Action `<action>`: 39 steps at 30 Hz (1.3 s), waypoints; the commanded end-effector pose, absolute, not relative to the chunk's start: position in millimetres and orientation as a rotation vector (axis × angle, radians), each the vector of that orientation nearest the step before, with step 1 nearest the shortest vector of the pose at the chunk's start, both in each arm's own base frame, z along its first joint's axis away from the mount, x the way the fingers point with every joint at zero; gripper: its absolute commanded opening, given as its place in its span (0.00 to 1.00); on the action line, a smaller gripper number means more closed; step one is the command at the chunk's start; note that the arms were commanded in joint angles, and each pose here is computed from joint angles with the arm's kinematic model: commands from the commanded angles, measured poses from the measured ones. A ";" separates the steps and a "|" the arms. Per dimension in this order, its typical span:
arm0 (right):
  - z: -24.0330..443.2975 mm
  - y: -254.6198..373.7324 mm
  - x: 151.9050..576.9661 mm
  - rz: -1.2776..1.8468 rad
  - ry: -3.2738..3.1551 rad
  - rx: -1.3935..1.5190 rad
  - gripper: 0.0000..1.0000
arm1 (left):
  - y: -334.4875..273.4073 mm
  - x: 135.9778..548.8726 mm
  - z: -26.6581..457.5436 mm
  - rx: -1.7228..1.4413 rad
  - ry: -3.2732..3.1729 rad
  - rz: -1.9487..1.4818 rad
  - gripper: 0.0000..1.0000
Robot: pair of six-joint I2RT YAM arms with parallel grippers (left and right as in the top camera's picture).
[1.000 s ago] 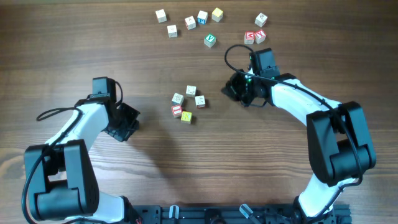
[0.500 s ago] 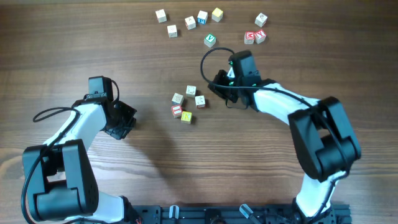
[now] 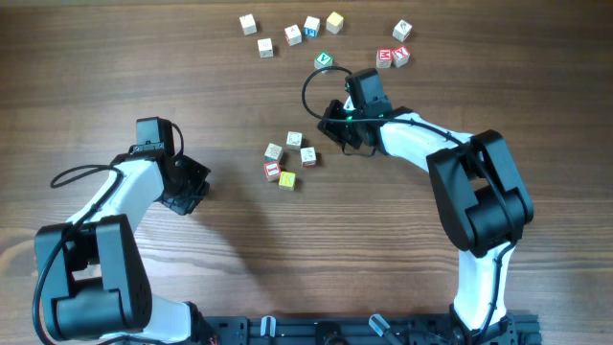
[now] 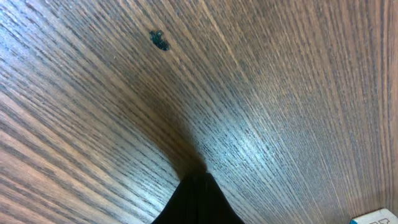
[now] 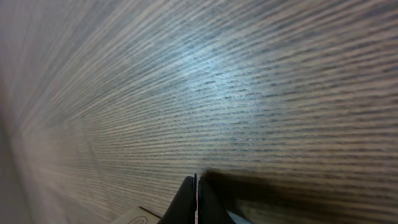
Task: Form a circle
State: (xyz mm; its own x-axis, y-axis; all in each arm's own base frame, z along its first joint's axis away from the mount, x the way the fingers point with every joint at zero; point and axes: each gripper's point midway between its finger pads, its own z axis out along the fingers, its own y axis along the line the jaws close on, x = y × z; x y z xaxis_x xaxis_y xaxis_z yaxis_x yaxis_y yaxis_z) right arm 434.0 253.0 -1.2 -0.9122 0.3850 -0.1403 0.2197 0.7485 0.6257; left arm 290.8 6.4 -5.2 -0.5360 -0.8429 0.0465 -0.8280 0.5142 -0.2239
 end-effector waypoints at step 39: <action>-6.1 285.5 366.1 1.096 2.899 -0.009 0.05 | 19.8 275.4 -21.3 -1.506 2.697 -0.210 0.08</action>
